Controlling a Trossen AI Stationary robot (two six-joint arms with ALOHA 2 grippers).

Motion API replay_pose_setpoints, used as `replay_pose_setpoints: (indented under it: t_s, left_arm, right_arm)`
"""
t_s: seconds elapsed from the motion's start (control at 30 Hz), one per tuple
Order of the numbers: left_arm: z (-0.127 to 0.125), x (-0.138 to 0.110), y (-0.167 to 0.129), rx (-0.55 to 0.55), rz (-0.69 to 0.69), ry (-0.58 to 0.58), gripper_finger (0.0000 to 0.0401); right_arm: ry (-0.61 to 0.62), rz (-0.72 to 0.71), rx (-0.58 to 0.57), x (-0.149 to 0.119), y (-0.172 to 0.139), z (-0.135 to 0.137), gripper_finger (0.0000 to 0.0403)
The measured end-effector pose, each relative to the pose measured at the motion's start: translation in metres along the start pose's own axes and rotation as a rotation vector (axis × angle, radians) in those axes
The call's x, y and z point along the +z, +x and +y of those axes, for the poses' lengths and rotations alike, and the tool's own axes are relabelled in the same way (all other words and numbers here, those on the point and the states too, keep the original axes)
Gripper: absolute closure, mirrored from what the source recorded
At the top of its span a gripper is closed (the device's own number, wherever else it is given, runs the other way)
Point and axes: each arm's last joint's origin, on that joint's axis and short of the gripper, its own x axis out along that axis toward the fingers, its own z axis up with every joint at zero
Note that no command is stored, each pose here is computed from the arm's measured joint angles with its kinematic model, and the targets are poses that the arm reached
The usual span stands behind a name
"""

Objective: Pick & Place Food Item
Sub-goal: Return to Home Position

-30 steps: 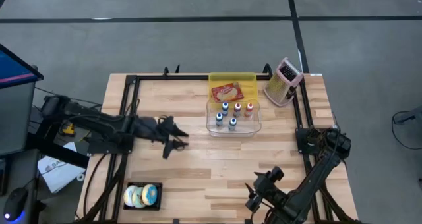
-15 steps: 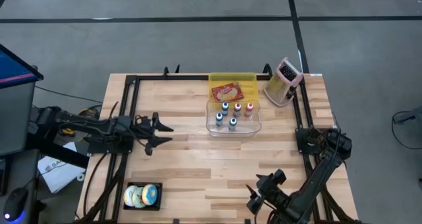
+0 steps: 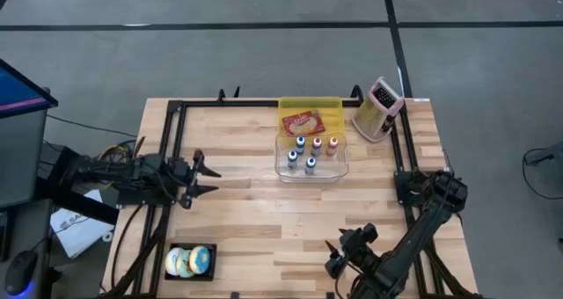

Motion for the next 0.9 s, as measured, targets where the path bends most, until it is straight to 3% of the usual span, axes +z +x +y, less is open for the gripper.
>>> replay_pose_setpoints:
  t_s: [0.23,0.43,0.67,0.8,0.9]
  left_arm:
    - [0.005,0.000,0.000,0.059,0.004,0.021,0.0219]
    - [0.006,-0.002,0.005,0.091,0.028,0.060,0.0219]
    - [0.007,-0.006,0.008,0.093,0.079,0.060,0.0219]
    - [0.007,-0.009,0.010,0.094,0.107,0.060,0.0219]
    - [0.007,-0.010,0.011,0.095,0.124,0.061,0.0219]
  right_arm:
    - [0.012,0.029,0.028,-0.016,0.025,-0.001,0.0143]
    - [-0.122,0.062,0.107,-0.014,0.075,0.009,0.0143]
    - [-0.371,-0.034,0.258,0.024,0.138,0.023,0.0143]
    - [-0.443,-0.150,0.337,0.057,0.154,0.021,0.0143]
    - [-0.452,-0.240,0.458,0.075,0.157,0.011,0.0143]
